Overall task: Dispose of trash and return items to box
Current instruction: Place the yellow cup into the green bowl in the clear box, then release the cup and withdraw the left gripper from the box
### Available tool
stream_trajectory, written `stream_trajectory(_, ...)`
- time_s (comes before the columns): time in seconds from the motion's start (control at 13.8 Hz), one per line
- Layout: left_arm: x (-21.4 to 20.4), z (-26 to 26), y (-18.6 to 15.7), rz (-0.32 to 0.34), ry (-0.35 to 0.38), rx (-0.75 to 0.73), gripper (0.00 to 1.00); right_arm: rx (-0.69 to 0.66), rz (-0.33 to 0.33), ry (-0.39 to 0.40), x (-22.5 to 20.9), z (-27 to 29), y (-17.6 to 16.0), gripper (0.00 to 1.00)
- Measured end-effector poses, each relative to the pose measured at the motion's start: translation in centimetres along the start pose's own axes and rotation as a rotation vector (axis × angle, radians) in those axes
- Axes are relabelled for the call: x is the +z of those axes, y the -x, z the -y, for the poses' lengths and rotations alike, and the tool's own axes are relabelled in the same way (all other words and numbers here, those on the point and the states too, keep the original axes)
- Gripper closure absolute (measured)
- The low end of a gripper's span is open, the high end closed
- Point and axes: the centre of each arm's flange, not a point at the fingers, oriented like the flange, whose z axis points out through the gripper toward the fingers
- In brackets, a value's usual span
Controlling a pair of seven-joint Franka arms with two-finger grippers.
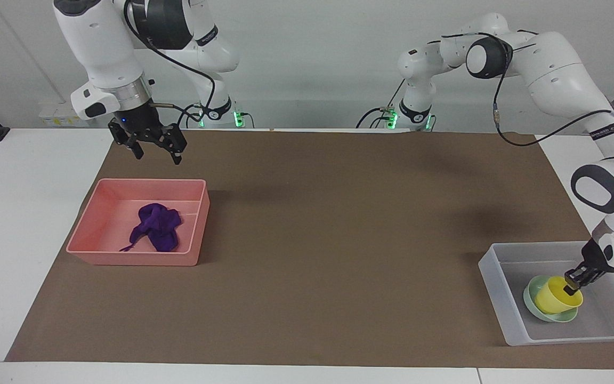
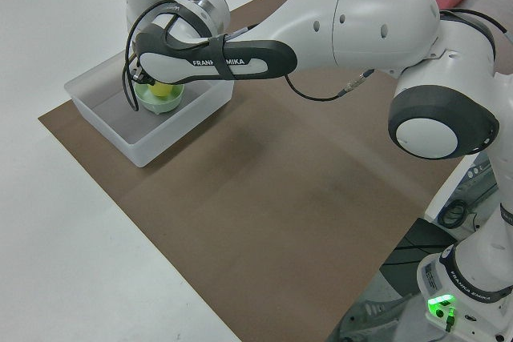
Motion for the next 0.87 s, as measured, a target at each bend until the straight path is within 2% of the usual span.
stream_trajectory(0.15, 0.3, 0.0, 0.1, 0.0, 0.0, 0.0, 0.97, 0.007, 0.008, 0.002, -2.2, -0.5, 0.3, 0.0)
stream_trajectory(0.22, 0.2, 0.0, 0.1, -0.001, 0.0, 0.001, 0.9, 0.012, 0.013, 0.003, -3.0, -0.8, 0.5, 0.0)
stream_trajectory(0.44, 0.0, -0.4, 0.1, -0.004, 0.002, 0.016, 0.57, 0.017, 0.026, 0.005, -2.8, -1.1, 0.4, 0.0)
stream_trajectory(0.73, -0.9, -2.1, 0.0, -0.015, -0.013, 0.146, 0.1, -0.005, 0.036, 0.013, -2.3, -1.3, 0.3, 0.0)
stream_trajectory(0.8, -1.7, -2.9, 0.0, -0.025, -0.011, 0.172, 0.01, -0.011, 0.036, 0.016, -2.3, -1.4, 0.3, 0.0)
stream_trajectory(0.87, -2.8, -4.0, 0.3, -0.03, -0.01, 0.196, 0.0, -0.016, 0.036, 0.017, -2.3, -1.5, 0.3, 0.0)
